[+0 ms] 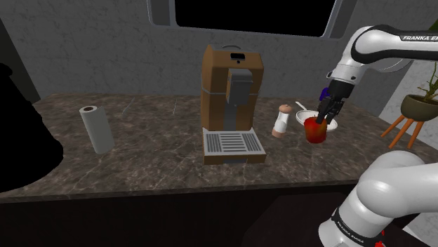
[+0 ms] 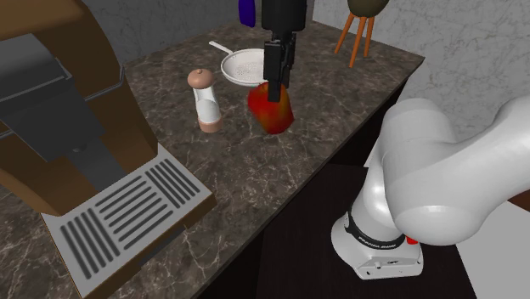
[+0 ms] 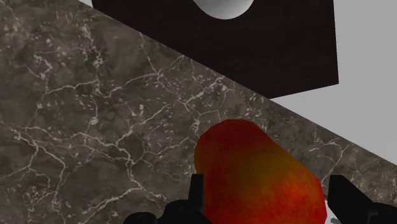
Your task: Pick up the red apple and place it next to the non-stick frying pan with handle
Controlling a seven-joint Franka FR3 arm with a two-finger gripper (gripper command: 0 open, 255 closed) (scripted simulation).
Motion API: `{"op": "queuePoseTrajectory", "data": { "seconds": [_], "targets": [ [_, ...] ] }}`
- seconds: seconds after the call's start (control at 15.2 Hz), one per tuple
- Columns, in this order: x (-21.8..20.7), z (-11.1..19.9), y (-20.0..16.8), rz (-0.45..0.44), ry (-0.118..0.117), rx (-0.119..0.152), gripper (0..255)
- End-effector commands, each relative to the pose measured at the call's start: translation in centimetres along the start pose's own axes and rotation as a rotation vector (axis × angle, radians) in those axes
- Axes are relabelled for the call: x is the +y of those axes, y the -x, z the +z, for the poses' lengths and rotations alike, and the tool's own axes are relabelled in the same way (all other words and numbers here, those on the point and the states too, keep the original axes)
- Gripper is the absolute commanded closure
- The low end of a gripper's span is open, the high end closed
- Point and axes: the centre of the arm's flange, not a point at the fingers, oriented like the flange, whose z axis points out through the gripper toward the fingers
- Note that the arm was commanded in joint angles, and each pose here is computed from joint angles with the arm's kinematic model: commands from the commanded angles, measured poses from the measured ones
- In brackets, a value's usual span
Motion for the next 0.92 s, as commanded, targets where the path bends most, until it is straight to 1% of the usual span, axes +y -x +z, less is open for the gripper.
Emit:
{"op": "queuePoseTrajectory", "data": {
  "seconds": [0.0, 0.4, 0.86],
  "targets": [
    [-0.3, -1.1, 0.0, 0.0, 0.0, 0.0, 255],
    [-1.2, -3.8, 0.1, 0.0, 0.0, 0.0, 255],
    [7.7, -6.5, 1.0, 0.0, 0.0, 0.0, 255]
  ]
}}
